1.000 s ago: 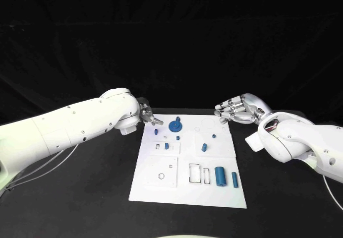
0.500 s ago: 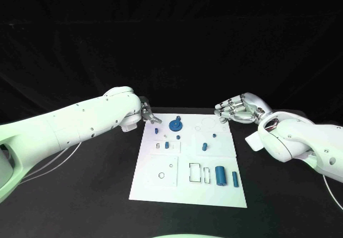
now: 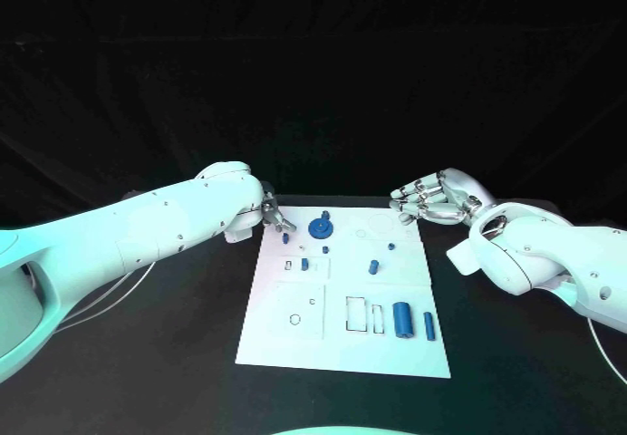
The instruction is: Assemble the parts on the task board
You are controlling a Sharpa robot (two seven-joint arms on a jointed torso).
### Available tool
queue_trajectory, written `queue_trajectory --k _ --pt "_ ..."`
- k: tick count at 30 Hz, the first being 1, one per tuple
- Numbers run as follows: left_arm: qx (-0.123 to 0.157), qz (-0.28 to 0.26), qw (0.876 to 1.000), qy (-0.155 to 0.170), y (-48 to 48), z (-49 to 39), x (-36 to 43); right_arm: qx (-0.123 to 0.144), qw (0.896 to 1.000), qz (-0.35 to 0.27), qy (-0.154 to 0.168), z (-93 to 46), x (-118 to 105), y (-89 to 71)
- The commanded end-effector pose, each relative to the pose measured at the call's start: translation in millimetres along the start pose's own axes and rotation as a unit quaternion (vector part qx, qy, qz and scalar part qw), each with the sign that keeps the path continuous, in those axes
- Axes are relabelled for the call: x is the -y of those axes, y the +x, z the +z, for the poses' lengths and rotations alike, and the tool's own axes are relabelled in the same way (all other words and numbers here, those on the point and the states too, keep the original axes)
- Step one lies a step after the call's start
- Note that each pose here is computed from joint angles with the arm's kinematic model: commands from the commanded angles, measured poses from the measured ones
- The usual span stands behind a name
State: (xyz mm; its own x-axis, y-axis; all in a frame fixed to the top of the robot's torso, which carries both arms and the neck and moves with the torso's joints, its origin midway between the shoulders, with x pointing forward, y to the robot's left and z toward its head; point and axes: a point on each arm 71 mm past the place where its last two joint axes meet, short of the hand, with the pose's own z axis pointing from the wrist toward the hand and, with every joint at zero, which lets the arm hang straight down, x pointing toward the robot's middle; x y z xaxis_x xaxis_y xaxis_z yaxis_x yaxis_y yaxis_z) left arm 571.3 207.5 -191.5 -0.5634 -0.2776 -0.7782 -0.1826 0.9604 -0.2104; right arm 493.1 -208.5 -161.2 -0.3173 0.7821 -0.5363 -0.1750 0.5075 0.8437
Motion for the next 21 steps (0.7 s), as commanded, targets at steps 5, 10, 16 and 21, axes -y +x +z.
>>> queue_trajectory --k 5,10,16,21 --pt "-0.014 0.015 1.000 0.006 2.9 0.8 2.6 -0.007 1.000 0.000 -0.005 0.0 -1.1 2.0" --pt "-0.021 0.017 1.000 0.009 4.7 0.5 4.2 -0.007 1.000 0.000 -0.005 -0.1 -1.0 2.0" --pt "-0.028 0.018 0.999 0.011 6.4 0.6 6.0 -0.007 1.000 0.000 -0.006 0.1 -1.2 2.3" --pt "-0.030 0.019 0.999 0.010 7.0 1.1 6.2 -0.007 1.000 0.000 -0.005 0.1 -1.1 2.3"
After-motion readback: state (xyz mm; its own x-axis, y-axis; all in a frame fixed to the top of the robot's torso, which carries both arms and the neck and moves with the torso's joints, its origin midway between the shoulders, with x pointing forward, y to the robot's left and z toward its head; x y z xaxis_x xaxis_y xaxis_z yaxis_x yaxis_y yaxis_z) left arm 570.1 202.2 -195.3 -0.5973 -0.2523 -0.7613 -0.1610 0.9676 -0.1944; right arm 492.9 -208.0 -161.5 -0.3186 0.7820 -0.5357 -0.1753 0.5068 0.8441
